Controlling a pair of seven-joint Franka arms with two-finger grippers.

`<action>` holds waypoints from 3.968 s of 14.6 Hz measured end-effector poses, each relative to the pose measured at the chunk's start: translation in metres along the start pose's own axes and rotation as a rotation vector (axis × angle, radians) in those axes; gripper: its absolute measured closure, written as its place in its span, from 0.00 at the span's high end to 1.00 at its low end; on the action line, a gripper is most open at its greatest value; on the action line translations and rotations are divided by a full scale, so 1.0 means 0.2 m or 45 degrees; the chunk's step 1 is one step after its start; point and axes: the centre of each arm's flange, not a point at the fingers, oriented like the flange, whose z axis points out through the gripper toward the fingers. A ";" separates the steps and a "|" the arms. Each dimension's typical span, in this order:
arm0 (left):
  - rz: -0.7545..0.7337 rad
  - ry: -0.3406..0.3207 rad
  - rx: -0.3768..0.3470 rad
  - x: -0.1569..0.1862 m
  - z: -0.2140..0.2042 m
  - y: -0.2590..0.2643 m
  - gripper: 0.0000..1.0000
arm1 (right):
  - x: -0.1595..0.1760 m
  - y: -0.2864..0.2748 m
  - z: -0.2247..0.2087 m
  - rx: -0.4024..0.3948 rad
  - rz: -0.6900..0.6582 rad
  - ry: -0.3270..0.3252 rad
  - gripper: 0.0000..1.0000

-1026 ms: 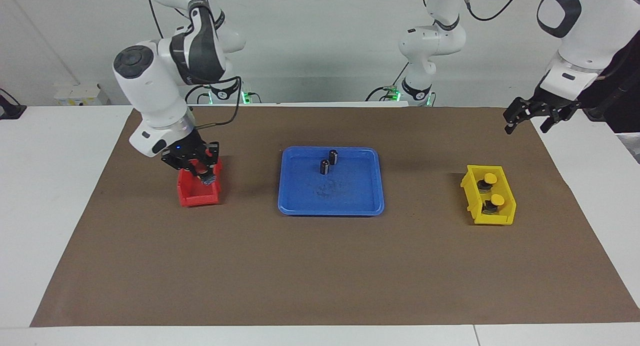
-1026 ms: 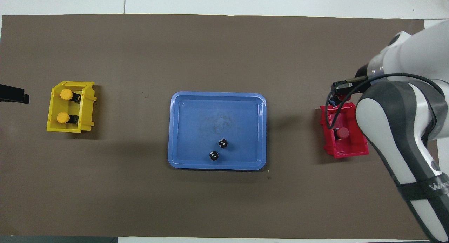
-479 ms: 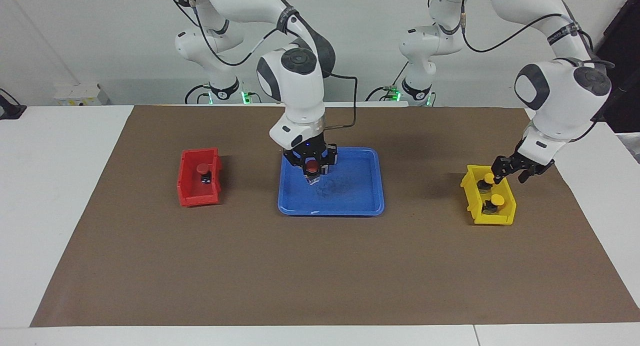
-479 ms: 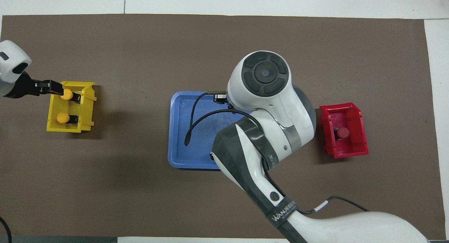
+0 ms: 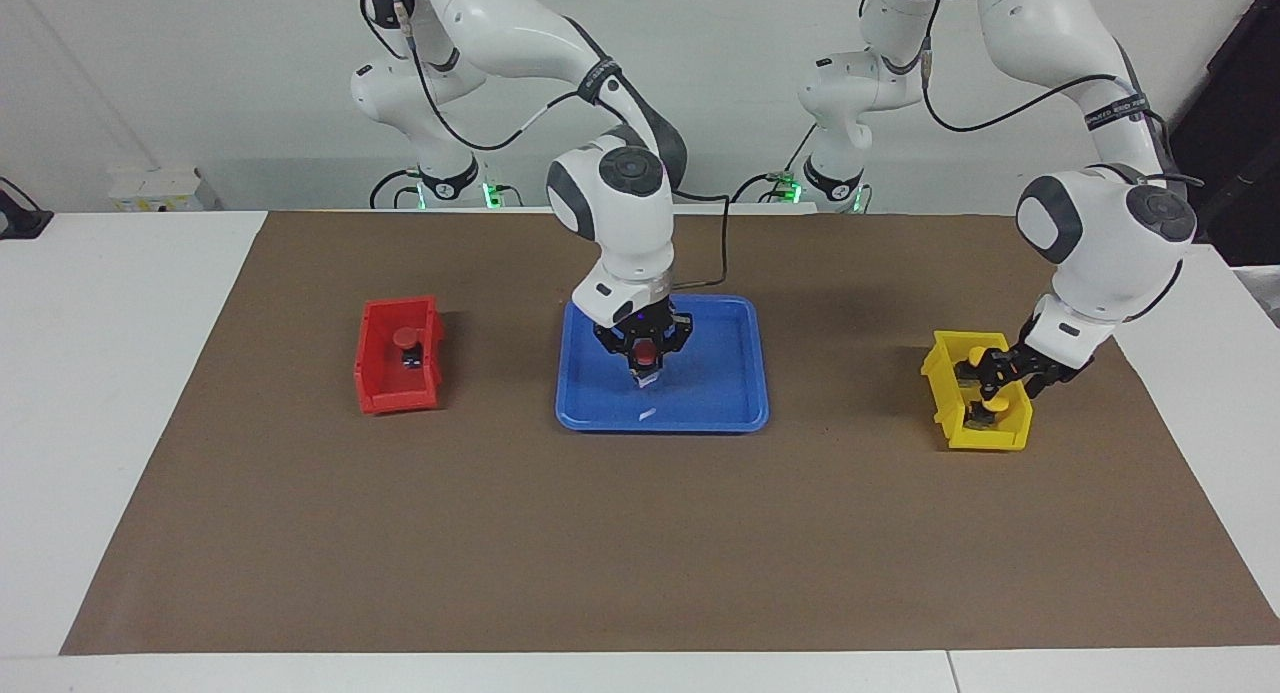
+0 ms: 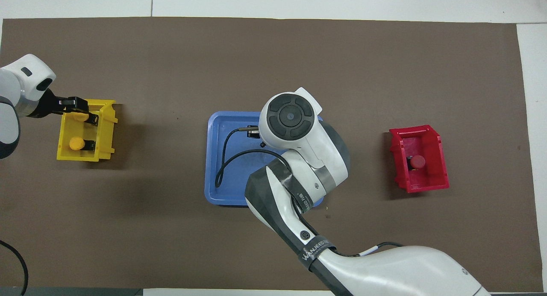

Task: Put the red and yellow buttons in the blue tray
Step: 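Carry the red button to the tray while the left gripper grasps yellow, then release the red button while the left gripper carries the yellow button, then lower the yellow button into the tray and open the left gripper, then grasp another red button with the right gripper while the left gripper withdraws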

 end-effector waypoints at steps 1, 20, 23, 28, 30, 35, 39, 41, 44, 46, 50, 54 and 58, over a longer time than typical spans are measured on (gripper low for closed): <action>0.000 0.000 0.000 -0.01 0.03 0.00 0.70 | -0.02 0.00 0.04 -0.002 0.000 -0.002 0.41; 0.008 0.000 0.075 0.19 -0.79 0.81 0.41 | 0.01 2.03 -0.40 -0.022 -0.218 -0.109 0.93; -0.025 -0.046 0.012 0.04 -0.72 1.38 0.41 | -0.07 1.99 -0.30 -0.025 -0.225 -0.096 0.83; -0.066 -0.095 -0.048 -0.25 -0.34 1.90 0.41 | -0.11 1.96 -0.19 -0.031 -0.196 -0.058 0.79; -0.087 -0.089 -0.059 -0.33 -0.21 2.00 0.41 | -0.13 1.97 -0.14 -0.032 -0.195 -0.054 0.78; -0.144 -0.097 -0.056 -0.48 -0.05 2.15 0.41 | -0.15 1.93 -0.07 -0.031 -0.215 -0.066 0.74; -0.166 -0.072 -0.075 -0.49 0.06 2.18 0.41 | -0.17 1.92 -0.05 -0.031 -0.219 -0.071 0.73; -0.172 -0.068 -0.077 -0.48 0.10 2.18 0.41 | -0.17 1.93 -0.04 -0.031 -0.216 -0.071 0.73; -0.199 -0.057 -0.077 -0.46 0.08 2.17 0.46 | -0.18 1.94 -0.03 -0.031 -0.215 -0.077 0.72; -0.207 -0.050 -0.074 -0.43 -0.04 2.16 0.72 | -0.20 1.95 -0.01 -0.031 -0.215 -0.089 0.70; -0.237 -0.059 -0.021 -0.37 -0.45 1.93 0.99 | -0.21 1.95 -0.01 -0.030 -0.218 -0.092 0.41; -0.061 -0.102 0.022 -0.24 -0.84 1.11 1.00 | -0.12 1.94 -0.14 -0.023 -0.272 -0.112 0.41; 0.174 -0.123 0.008 -0.28 -1.05 0.45 1.00 | 0.15 1.77 -0.61 -0.012 -0.301 -0.158 0.41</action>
